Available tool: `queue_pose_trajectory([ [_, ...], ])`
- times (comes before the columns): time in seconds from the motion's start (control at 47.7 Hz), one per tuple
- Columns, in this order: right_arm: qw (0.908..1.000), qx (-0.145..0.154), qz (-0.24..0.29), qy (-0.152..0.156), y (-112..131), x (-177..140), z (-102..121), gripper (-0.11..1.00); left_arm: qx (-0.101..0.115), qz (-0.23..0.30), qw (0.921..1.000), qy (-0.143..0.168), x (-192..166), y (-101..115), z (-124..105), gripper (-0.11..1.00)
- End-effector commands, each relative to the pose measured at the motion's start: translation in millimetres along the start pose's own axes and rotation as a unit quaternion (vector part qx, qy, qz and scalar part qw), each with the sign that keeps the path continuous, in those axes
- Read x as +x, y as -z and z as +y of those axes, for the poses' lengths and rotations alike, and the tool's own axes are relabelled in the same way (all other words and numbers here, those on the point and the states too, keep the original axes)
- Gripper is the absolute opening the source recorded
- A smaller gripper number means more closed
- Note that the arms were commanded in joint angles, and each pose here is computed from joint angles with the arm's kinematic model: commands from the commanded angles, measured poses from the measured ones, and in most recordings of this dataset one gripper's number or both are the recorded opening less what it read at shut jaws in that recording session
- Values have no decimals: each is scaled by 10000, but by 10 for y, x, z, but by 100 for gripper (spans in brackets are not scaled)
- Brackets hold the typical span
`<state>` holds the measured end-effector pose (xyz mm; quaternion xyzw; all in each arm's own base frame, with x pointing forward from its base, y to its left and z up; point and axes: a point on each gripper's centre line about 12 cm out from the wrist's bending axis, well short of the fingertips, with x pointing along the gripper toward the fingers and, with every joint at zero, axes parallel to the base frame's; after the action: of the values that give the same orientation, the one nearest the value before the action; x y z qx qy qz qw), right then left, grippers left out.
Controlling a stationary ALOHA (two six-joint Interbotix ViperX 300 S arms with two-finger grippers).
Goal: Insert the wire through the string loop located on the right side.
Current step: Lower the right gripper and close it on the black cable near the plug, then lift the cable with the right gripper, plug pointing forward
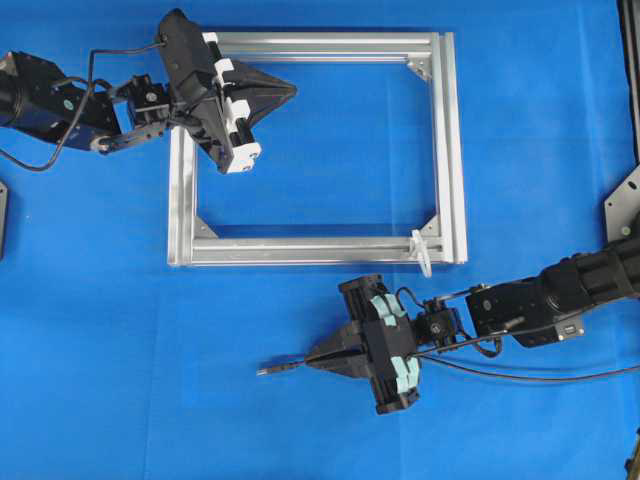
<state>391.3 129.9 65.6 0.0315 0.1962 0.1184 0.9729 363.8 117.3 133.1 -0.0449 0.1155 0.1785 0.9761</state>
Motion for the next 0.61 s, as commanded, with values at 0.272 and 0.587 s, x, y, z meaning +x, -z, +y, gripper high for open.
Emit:
queue_pose_trajectory([
  [0.272, 9997, 30, -257, -40, -184, -18, 35, -4, 5, -237, 9997, 16, -30, -159, -4, 0],
  [0.587, 9989, 44, -450, -95, -615, -201, 82, -4, 3, -238, 9997, 8, -30, -159, 2, 0],
])
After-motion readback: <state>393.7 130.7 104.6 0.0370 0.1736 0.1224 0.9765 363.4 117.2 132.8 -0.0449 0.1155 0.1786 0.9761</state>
